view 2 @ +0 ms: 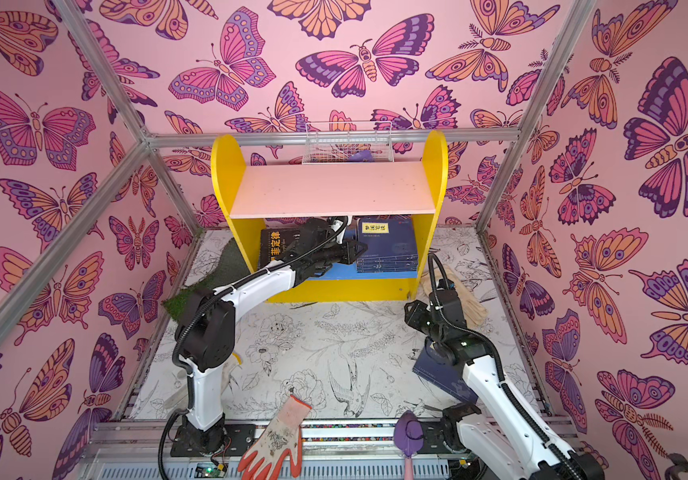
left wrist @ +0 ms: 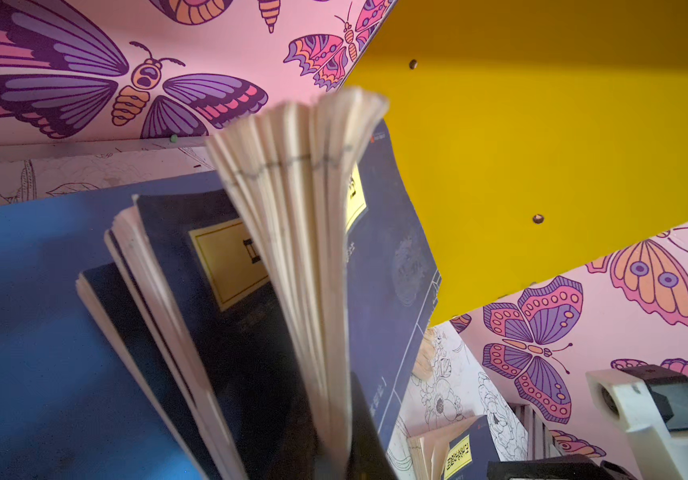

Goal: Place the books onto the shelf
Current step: 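Lower the book onto the shelf stack with the left gripper while the right gripper withdraws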

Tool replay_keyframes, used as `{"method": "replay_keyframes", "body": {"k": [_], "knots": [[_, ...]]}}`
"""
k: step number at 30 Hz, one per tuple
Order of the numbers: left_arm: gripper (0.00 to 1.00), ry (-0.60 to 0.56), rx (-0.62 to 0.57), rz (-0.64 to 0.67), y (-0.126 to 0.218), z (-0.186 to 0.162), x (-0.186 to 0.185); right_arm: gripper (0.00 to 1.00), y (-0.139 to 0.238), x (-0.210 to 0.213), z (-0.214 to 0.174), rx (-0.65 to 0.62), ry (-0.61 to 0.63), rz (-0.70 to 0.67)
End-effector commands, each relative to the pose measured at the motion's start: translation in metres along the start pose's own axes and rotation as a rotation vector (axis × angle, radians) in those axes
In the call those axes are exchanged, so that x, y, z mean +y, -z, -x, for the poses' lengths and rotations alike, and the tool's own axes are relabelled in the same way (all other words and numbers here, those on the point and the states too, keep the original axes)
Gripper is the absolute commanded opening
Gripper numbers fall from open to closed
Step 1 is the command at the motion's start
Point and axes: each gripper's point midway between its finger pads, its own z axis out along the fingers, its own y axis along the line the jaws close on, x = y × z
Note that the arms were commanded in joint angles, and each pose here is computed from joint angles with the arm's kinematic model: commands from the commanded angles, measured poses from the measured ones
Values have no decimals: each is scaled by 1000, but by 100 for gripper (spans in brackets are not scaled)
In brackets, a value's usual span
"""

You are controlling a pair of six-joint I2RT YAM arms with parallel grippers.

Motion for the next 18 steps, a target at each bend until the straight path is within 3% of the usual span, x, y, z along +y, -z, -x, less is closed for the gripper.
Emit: {"method": "replay_keyframes", "body": {"k": [1, 18], "knots": [[0, -31, 35, -43, -4, -5, -12, 43, 0, -3, 3, -14, -4, -10], [0, 23, 46, -35, -3, -5, 4, 43, -1, 3, 4, -7, -5, 10]]}}
